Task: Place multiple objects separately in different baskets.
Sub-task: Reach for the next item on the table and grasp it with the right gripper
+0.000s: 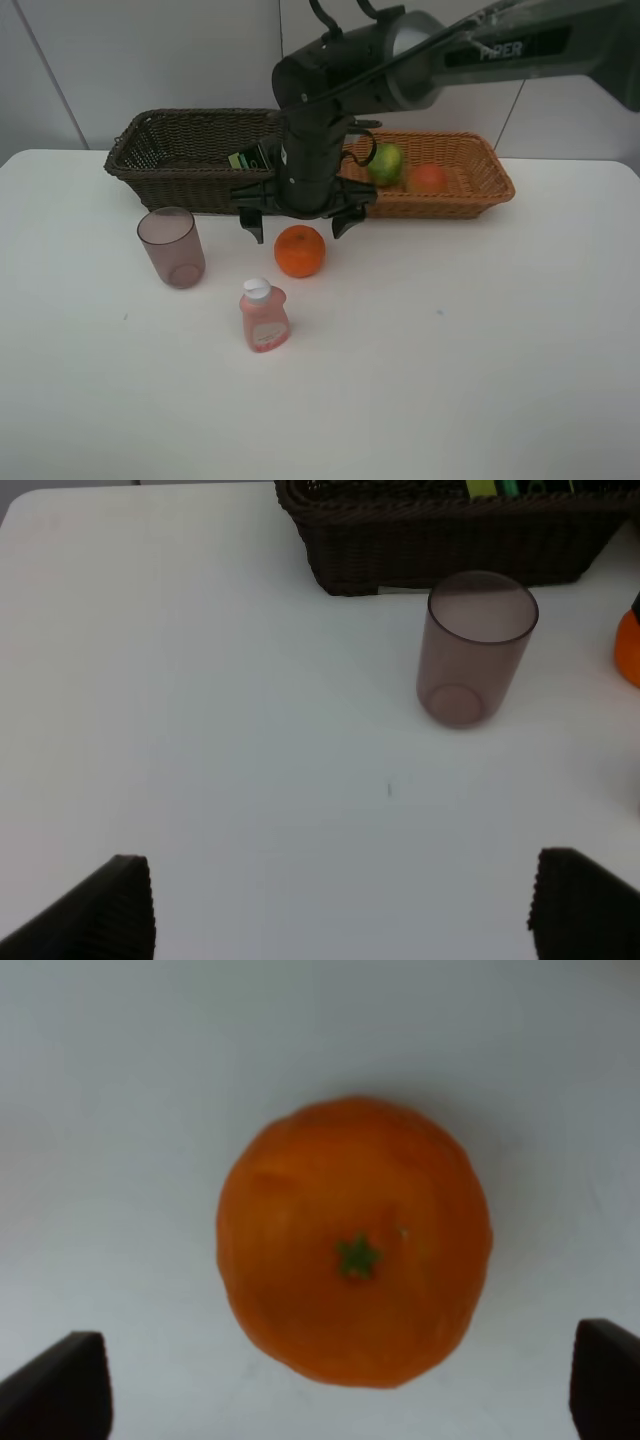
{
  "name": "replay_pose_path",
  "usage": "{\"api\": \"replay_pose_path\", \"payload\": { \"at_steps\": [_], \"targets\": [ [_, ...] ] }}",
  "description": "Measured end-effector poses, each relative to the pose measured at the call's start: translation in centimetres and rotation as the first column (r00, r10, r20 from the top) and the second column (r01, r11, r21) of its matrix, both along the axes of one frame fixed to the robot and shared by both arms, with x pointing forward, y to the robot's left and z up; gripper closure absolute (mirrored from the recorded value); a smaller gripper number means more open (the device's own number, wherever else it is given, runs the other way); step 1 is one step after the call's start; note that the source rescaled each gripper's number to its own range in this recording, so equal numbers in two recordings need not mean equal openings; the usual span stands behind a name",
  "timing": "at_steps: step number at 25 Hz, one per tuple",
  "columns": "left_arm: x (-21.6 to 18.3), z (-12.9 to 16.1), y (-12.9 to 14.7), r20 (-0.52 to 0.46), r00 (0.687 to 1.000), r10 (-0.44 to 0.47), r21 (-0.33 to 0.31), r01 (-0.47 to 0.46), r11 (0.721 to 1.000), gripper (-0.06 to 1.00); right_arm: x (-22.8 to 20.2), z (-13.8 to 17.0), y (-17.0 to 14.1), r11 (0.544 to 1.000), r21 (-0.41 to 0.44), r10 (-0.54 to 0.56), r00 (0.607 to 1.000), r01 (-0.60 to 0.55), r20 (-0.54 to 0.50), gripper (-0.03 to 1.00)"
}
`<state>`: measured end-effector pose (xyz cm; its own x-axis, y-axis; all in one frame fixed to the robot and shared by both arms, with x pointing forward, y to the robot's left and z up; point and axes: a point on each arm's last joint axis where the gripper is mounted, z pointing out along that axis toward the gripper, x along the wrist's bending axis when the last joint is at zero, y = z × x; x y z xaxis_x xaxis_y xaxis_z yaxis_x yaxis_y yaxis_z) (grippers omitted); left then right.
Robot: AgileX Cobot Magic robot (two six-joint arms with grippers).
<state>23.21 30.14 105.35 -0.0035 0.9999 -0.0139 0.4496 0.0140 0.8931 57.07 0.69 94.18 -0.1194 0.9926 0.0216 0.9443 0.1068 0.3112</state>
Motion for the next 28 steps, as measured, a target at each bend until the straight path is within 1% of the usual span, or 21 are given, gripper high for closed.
{"api": "replay_pose_path", "payload": {
  "at_steps": [6,10,15,23,28],
  "targets": [
    [0.0,0.0,0.0,0.000,1.000,0.000,0.000,0.000,1.000,-0.03,0.6,0.0,-0.3,0.997,-0.010,-0.076,0.995,0.077,0.067,-0.01],
    [0.0,0.0,0.0,0.000,1.000,0.000,0.000,0.000,1.000,-0.03,0.8,-0.2,-0.1,0.995,0.016,-0.104,0.992,0.103,0.076,-0.01],
    [0.0,0.0,0.0,0.000,1.000,0.000,0.000,0.000,1.000,-0.03,1.0,-0.5,-0.1,0.993,0.016,-0.114,0.989,0.113,0.090,-0.01],
    [0.0,0.0,0.0,0.000,1.000,0.000,0.000,0.000,1.000,-0.03,1.2,-2.6,0.0,0.994,-0.012,-0.106,0.992,0.107,0.075,-0.01],
    [0.0,0.0,0.0,0.000,1.000,0.000,0.000,0.000,1.000,-0.03,1.3,-3.2,0.4,0.994,0.019,-0.106,0.991,0.105,0.076,-0.01]
  ]
}}
